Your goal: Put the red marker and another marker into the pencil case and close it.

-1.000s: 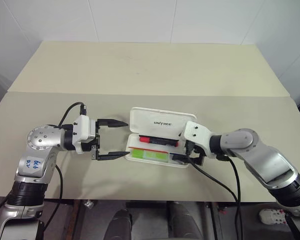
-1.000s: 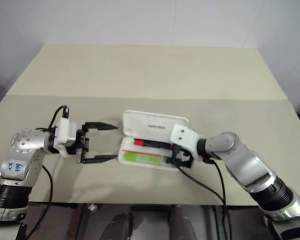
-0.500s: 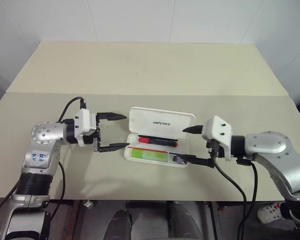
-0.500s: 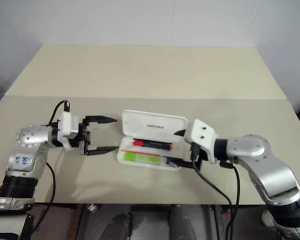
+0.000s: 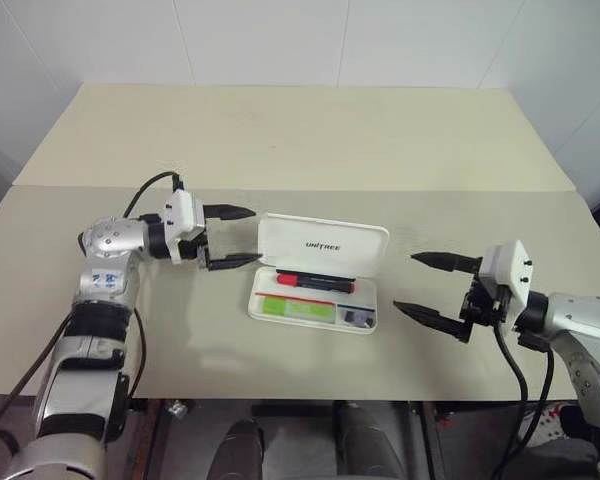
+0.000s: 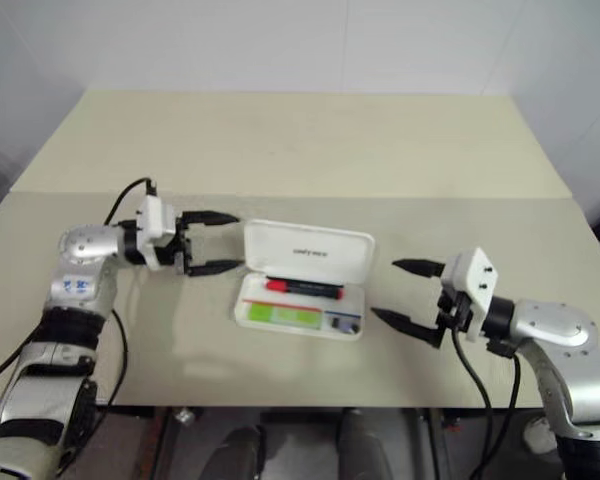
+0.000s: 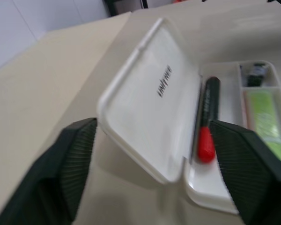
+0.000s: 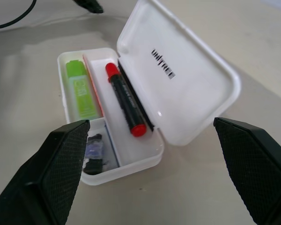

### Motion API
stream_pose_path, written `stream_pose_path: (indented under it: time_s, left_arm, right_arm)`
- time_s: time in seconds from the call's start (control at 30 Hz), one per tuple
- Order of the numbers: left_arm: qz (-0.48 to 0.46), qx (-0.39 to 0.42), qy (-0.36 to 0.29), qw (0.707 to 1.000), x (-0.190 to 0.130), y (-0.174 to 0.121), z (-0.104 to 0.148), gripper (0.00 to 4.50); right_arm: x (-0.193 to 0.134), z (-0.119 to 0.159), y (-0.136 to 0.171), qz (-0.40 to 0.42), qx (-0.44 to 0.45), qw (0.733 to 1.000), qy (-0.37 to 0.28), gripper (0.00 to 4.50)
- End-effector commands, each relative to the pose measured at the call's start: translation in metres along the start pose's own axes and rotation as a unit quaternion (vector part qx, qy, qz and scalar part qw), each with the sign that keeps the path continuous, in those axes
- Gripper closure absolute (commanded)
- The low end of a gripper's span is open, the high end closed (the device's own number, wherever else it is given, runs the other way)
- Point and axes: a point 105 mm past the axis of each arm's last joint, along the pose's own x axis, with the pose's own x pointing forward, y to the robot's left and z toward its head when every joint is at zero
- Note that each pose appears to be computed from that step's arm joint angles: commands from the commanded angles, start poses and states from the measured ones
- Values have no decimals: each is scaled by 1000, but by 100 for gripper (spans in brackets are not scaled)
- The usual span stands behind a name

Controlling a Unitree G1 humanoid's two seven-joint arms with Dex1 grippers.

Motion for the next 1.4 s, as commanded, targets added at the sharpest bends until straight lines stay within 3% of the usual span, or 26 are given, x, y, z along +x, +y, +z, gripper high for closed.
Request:
stream_pose_path:
  time_s: [0.03,0.27,0.3,0.53,0.9,1.13,1.4]
  left_arm:
    - [3,15,8,1000,-3,11,-1,194]
    - [29,34,44,998,0,39,0,429]
    - [36,36,48,998,0,43,1,446]
    - [43,15,101,994,9,51,-11,446]
    - [-76,-49,23,996,45,24,1,446]
    - [-155,-22,20,987,41,14,12,446]
    - [-228,33,40,972,53,-6,12,446]
  right_arm:
    - [-7,14,-3,-13,-26,999,-25,0]
    - [-16,17,-2,-23,-19,999,-40,0]
    - [-16,17,-2,-25,-17,999,-39,0]
    - [-23,22,-6,-27,-31,998,-46,0]
    - [-37,41,-3,6,-34,996,-79,0]
    - [-56,46,-4,51,-20,993,-101,0]
    - [-64,40,-6,111,-34,990,-74,0]
